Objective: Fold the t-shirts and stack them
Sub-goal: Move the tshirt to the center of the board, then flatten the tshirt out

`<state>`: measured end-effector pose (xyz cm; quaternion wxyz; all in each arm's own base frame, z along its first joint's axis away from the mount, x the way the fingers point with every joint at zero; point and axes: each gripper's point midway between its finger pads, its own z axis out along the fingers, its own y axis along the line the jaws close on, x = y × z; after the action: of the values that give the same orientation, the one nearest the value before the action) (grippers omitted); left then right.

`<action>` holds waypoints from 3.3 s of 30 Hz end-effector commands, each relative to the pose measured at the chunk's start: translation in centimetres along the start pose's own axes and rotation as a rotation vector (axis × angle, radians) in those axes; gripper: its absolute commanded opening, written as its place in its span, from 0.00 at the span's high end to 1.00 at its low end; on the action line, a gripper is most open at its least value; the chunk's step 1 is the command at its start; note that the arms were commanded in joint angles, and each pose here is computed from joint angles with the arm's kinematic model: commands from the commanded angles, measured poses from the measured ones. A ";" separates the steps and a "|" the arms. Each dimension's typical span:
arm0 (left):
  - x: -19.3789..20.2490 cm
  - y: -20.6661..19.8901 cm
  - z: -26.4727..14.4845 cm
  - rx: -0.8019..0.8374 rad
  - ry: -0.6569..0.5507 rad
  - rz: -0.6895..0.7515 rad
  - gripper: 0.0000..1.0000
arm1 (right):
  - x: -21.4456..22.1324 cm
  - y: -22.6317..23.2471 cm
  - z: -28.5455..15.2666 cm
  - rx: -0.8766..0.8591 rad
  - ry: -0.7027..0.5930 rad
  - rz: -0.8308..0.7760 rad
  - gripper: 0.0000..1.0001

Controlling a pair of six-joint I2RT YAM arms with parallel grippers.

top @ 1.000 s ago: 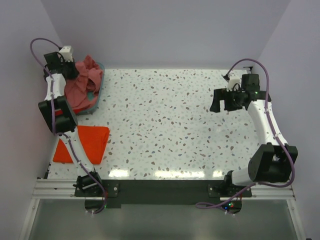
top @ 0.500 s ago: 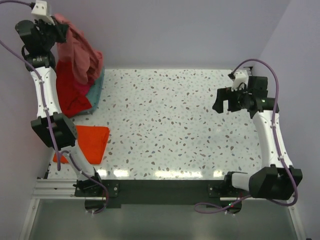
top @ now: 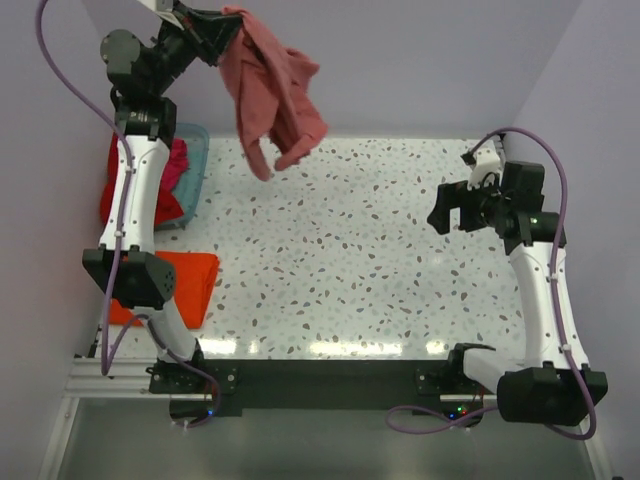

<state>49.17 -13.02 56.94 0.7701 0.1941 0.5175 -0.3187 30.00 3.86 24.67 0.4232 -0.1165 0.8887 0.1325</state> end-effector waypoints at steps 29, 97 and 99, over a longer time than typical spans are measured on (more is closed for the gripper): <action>40.5 -9.8 -18.4 0.149 1.048 -0.138 0.07 | 12.9 -4.4 10.6 0.060 0.563 0.157 0.11; 25.2 -1.0 -21.3 -0.145 0.783 0.145 1.00 | -4.5 -6.0 -2.4 0.442 -0.016 -0.421 1.00; 22.4 1.0 -18.5 -0.214 0.696 0.167 1.00 | -7.1 -6.8 -1.8 0.484 -0.066 -0.385 1.00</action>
<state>39.36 -7.94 21.81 0.4880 0.2807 0.8140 -0.1431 31.78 -0.83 26.47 0.4345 -0.2265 0.8636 -0.1187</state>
